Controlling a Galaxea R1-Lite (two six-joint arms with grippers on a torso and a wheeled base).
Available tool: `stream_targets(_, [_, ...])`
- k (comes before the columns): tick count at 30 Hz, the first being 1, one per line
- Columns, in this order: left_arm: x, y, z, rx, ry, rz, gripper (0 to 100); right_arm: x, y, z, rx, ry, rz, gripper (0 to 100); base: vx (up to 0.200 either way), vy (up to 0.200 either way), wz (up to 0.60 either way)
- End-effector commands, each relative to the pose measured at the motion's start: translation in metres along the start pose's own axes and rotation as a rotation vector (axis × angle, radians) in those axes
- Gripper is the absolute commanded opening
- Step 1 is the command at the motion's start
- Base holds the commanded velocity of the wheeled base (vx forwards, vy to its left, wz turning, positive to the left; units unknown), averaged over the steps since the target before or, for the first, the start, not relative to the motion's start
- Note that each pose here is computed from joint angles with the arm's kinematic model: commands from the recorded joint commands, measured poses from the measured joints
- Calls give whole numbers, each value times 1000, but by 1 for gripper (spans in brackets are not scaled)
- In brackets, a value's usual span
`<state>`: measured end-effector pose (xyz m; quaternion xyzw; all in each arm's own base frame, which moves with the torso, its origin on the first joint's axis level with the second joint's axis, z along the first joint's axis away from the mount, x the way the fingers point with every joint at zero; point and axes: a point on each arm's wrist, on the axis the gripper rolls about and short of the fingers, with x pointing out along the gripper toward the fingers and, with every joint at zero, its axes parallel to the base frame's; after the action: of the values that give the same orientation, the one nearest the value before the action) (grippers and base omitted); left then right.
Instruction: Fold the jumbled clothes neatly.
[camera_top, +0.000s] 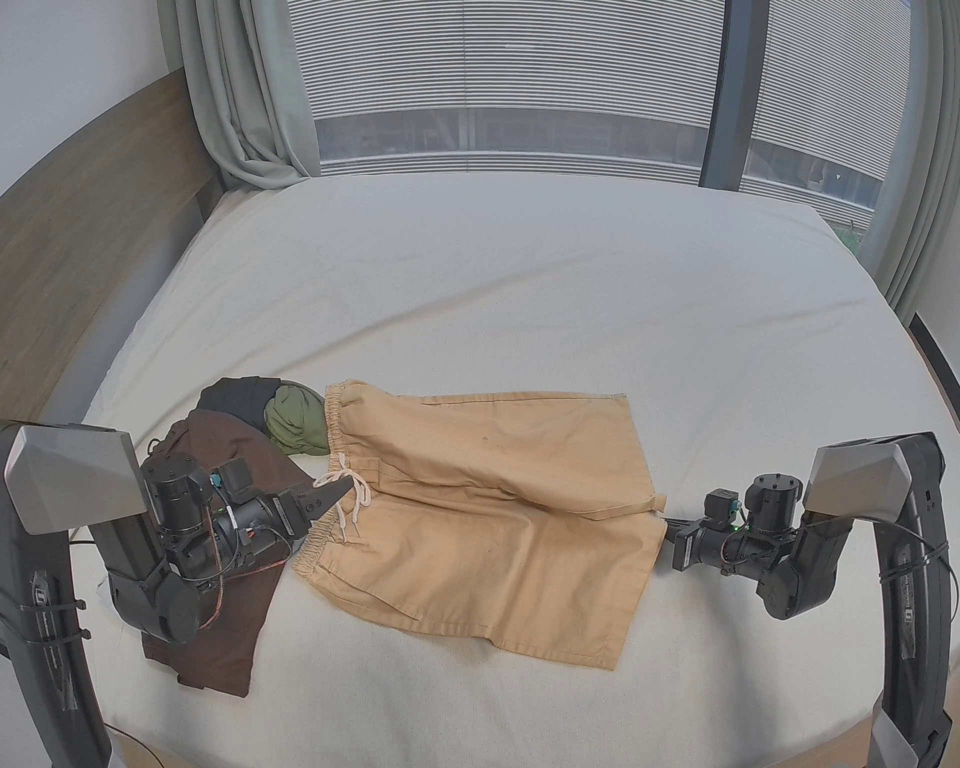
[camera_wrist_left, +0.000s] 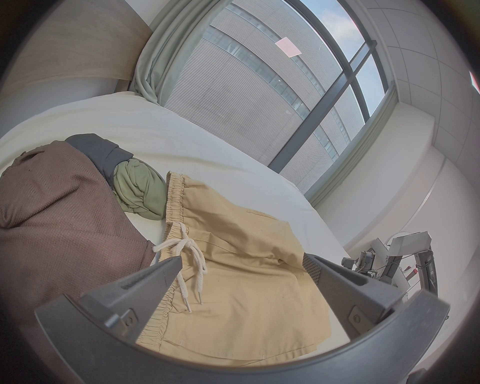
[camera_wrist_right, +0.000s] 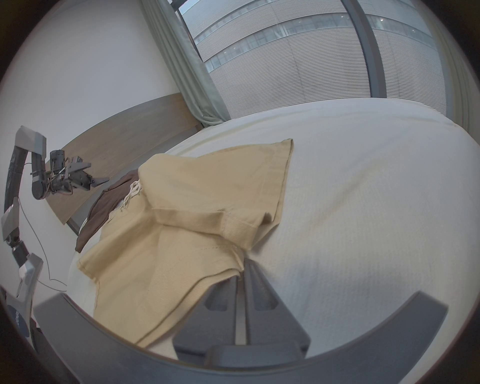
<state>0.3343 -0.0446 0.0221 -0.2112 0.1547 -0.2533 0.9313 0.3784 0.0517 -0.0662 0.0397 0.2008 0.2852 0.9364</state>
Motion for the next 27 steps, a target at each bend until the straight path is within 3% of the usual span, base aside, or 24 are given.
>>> stream_targets(1, [0, 0, 0, -2, 0, -1, 100, 3, -2, 3, -6, -17, -3, 0, 0, 0, 0])
stream_targets(6, [1, 0, -1, -4, 2, -2, 100, 4, -3, 6, 0, -30, -16, 0, 0, 0, 0])
stream_targets(7, [0, 0, -1, -5, 4, -1, 100, 4, -4, 7, 0, -32, -18, 100, 0, 0, 0])
stream_targets(14, [0, 0, -1, -6, 6, 0, 100, -3, -12, 11, -8, -50, -45, 100, 0, 0, 0])
stream_targets(23, [-2, 7, -7, -26, 24, 22, 100, -41, -50, 44, -71, -137, -172, 100, 0, 0, 0])
stream_targets(27, [-2, 7, -7, -26, 25, 21, 100, -48, -47, 50, -75, -145, -175, 100, 0, 0, 0])
